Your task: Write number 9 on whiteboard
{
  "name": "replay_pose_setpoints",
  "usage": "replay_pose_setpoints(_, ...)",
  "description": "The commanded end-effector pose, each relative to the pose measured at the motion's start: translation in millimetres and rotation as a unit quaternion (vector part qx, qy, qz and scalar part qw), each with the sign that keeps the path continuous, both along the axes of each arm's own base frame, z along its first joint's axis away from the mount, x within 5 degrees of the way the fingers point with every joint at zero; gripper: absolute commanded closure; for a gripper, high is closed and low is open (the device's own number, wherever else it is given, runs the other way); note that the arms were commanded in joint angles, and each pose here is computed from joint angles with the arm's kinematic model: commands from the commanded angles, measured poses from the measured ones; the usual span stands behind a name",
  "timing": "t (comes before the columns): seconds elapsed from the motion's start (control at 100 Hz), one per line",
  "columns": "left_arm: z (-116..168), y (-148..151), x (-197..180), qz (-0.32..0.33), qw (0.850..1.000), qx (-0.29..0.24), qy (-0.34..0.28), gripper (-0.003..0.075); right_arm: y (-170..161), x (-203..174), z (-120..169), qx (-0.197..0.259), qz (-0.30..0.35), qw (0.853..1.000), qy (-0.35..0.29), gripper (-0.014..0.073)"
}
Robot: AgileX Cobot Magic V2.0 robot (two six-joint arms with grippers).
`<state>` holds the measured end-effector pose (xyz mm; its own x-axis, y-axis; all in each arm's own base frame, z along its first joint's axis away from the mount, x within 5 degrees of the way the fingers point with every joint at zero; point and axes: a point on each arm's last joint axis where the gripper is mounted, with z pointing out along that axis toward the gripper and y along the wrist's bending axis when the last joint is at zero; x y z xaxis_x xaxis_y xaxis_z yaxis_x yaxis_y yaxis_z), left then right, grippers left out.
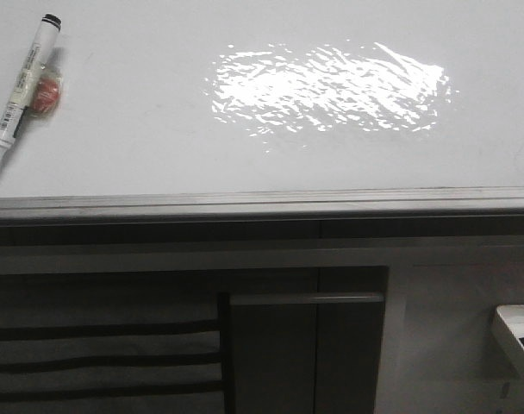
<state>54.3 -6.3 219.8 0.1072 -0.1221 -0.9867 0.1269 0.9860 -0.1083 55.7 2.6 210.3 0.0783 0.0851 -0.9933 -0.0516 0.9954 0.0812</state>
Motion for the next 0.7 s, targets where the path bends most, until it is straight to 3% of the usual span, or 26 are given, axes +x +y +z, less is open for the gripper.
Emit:
replay_pose_setpoints(0.0, 26, 1, -8, -0.004, 0.998, -0.014, -0.063, 0.0741, -1, -7, 26, 0.010, -0.006, 0.998, -0.057, 0.0667)
replay_pose_setpoints(0.17, 64, 1, -15, -0.005, 0.998, -0.013, -0.055, 0.0741, 2, -16, 67, 0.005, 0.011, 0.999, -0.049, 0.0667)
replay_pose_setpoints(0.44, 121, 0, 0, -0.001, 1.000, 0.007, 0.019, 0.0741, 4, -5, 124, -0.013, 0.022, 1.000, 0.001, 0.0667)
replay_pose_setpoints(0.69, 131, -2, 21, 0.005, 0.998, 0.030, 0.056, 0.0741, 6, 17, 140, -0.027, 0.026, 0.998, 0.056, 0.0667)
